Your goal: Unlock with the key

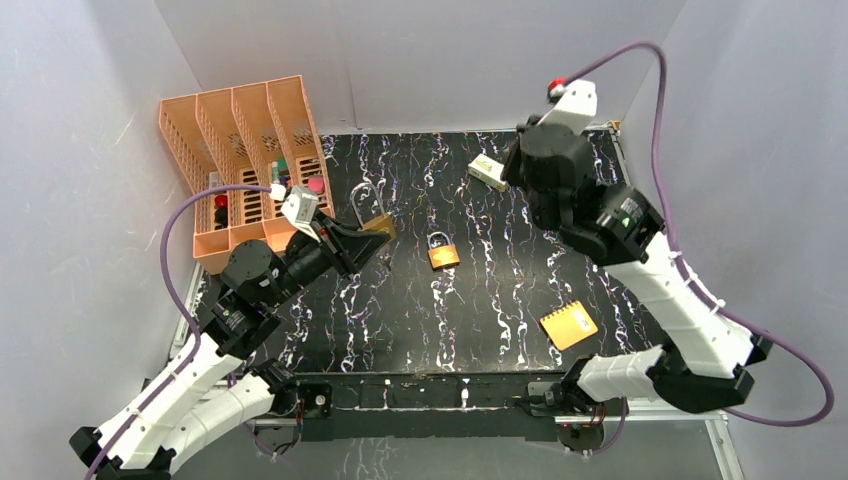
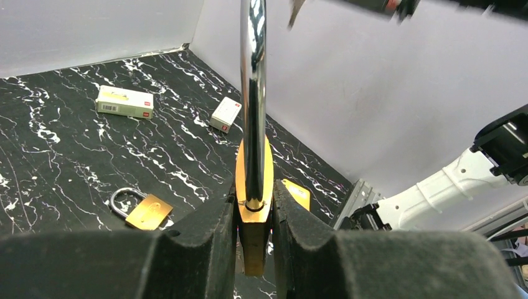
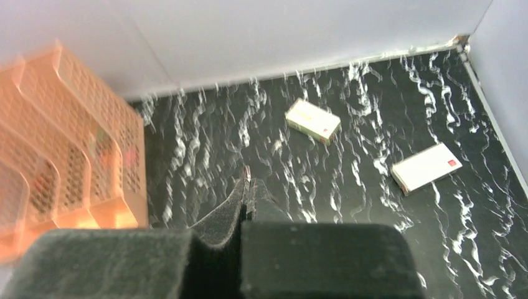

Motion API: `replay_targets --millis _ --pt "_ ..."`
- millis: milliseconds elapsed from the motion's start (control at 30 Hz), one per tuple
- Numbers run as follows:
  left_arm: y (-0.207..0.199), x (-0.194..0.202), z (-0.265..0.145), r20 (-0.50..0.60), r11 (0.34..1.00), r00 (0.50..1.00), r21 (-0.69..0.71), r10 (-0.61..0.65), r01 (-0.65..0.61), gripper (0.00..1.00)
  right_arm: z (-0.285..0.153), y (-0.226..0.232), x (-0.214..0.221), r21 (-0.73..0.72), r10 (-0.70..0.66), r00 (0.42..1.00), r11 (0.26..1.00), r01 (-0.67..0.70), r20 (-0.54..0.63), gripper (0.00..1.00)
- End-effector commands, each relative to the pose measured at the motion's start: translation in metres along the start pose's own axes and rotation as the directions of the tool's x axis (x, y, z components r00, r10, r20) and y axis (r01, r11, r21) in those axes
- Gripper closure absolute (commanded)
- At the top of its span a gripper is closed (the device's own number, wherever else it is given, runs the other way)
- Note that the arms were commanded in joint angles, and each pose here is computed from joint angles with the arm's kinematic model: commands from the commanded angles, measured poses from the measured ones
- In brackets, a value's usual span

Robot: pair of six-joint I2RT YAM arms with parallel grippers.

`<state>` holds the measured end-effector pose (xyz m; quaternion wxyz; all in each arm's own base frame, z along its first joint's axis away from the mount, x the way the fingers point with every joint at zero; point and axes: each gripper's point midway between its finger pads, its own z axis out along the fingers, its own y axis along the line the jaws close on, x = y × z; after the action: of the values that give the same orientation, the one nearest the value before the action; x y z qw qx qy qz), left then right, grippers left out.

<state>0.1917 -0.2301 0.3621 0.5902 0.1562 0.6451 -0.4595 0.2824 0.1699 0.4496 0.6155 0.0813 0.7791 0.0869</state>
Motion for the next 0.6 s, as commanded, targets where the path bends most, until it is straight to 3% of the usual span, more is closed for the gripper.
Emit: replay_targets --millis 0,167,300,567 --pt "-0.02 -0.03 -0.006 0.116 0.997 0.993 0.078 0.006 -0.015 1.0 0.003 0.012 0.055 -0.194 -0.149 0.988 0.971 0.139 -0.036 1.0" --pt "-0.023 -0.025 -0.009 0.12 0.994 0.992 0.104 -0.038 0.025 1.0 0.004 0.006 0.16 -0.333 -0.201 0.965 0.933 0.136 -0.166 1.0" --pt "-0.028 -0.022 -0.01 0.118 0.987 0.988 0.137 -0.099 0.083 1.0 0.008 -0.007 0.23 -0.356 -0.241 0.931 0.925 0.134 -0.275 1.0" --pt "-0.05 -0.013 -0.015 0.086 0.948 0.979 0.277 -0.185 0.155 1.0 0.017 -0.018 0.278 -0.363 -0.258 0.914 0.922 0.135 -0.313 1.0"
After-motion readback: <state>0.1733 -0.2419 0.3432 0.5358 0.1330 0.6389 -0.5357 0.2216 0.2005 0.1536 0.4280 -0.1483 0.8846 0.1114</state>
